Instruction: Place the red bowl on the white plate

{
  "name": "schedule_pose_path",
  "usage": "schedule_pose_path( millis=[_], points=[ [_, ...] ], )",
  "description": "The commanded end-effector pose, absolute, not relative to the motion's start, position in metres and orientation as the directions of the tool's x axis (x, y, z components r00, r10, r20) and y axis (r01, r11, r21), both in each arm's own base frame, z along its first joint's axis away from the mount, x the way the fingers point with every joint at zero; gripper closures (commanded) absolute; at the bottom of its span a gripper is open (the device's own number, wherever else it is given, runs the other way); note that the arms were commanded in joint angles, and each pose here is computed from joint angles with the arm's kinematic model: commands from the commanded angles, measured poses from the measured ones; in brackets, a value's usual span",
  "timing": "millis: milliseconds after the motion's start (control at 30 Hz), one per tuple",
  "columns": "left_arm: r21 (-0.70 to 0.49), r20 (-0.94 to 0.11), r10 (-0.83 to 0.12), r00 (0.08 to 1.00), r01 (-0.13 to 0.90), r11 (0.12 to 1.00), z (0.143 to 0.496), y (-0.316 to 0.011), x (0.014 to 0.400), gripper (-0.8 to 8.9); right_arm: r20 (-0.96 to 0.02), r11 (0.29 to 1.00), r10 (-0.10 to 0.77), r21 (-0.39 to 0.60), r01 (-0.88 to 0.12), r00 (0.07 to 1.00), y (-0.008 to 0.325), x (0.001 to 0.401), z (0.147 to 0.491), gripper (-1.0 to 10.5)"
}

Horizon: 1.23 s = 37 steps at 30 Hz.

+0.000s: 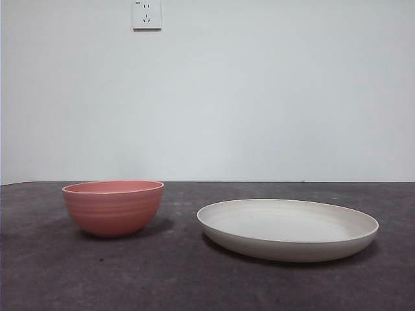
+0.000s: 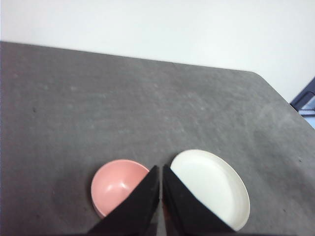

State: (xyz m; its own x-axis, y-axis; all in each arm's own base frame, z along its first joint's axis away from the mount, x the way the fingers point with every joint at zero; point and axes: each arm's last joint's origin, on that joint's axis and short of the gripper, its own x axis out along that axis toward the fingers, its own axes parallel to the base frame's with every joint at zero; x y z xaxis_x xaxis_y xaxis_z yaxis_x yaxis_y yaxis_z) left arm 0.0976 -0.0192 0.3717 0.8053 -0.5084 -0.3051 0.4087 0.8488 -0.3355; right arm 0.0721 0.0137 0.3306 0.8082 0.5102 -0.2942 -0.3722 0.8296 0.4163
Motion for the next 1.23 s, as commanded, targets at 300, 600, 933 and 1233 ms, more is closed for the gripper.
schedule_pose_path(
  millis=[300, 600, 933, 1233],
  points=[
    [-0.392, -0.431, -0.670, 0.604, 0.544, 0.742, 0.360, -0.042, 0.120, 8.03, -0.403, 0.762, 0.636, 0.466, -0.450, 0.659, 0.019, 0.098, 0.322, 9.4],
    [-0.395, -0.548, -0.705, 0.450, 0.604, 0.692, 0.344, -0.060, 0.129, 8.03, -0.487, 0.727, 0.686, 0.454, -0.515, 0.540, 0.029, 0.111, 0.325, 9.4],
    [-0.393, -0.559, -0.705, 0.437, 0.608, 0.689, 0.343, -0.061, 0.130, 6.87, -0.498, 0.716, 0.698, 0.461, -0.524, 0.515, 0.032, 0.112, 0.324, 6.9],
    [-0.392, -0.554, -0.706, 0.441, 0.610, 0.689, 0.343, -0.061, 0.131, 1.37, -0.500, 0.716, 0.698, 0.463, -0.523, 0.513, 0.032, 0.112, 0.324, 3.3]
  ],
)
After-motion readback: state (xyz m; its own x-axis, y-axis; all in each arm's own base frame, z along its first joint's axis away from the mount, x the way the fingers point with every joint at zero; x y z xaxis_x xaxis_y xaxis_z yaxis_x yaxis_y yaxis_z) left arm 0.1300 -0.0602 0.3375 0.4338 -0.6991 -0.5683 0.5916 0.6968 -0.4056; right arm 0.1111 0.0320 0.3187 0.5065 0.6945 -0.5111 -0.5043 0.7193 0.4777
